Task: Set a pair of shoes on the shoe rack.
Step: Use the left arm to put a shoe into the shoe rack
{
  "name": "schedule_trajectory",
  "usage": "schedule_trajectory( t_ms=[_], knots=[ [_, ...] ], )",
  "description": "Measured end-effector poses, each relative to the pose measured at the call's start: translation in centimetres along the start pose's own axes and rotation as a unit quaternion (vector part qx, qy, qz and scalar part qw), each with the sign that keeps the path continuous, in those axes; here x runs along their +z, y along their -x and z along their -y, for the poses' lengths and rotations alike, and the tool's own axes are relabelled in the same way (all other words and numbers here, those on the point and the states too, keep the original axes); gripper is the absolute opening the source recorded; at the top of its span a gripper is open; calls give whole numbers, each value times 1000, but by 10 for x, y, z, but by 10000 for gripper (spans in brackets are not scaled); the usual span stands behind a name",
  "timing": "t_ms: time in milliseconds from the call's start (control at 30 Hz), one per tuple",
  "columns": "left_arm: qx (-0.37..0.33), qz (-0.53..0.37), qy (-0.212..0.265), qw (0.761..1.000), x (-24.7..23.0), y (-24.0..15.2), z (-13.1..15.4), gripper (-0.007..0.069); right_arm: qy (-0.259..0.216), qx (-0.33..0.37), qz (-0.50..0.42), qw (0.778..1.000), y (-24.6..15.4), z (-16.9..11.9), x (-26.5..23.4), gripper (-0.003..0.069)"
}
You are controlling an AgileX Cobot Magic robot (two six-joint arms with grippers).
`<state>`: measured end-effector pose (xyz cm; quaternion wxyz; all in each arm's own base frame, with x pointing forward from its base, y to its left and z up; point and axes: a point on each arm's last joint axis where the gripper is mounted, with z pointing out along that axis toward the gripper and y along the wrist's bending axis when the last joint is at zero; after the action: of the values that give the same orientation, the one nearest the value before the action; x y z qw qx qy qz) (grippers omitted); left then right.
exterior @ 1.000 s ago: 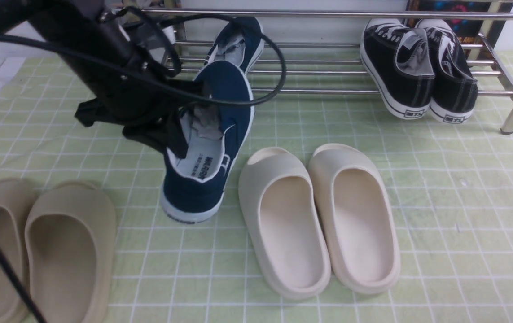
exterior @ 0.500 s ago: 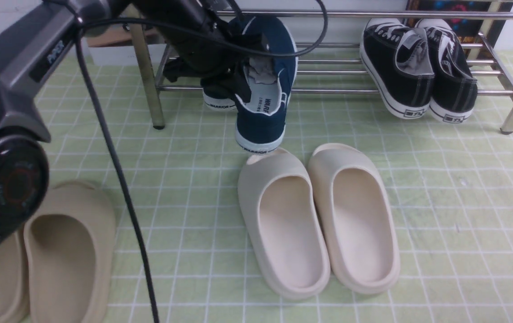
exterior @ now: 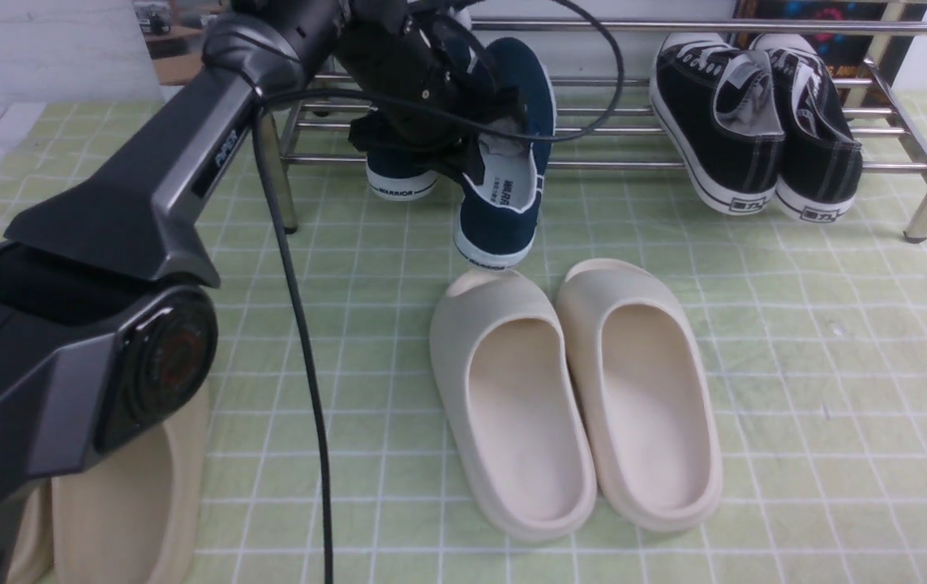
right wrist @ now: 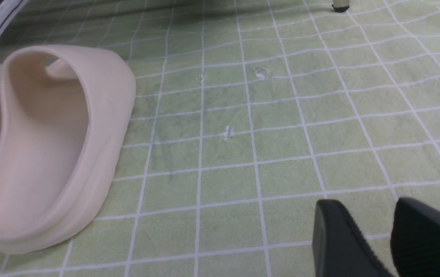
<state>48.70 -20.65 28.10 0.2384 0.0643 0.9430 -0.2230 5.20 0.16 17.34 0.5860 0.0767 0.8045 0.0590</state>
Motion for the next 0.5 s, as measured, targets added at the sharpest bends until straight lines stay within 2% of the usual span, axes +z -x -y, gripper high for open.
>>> schedule_trajectory(
  t_ms=[133,367,500],
  knots=[
    [1,46,-13,999,-1,8,3,0,0,0,0,1000,0,0,0,246],
    [5,76,-17,997,12,12,1,1,0,0,0,1000,0,0,0,246],
    [5,95,-20,995,14,15,0,60,0,0,0,1000,0,0,0,246]
  ],
)
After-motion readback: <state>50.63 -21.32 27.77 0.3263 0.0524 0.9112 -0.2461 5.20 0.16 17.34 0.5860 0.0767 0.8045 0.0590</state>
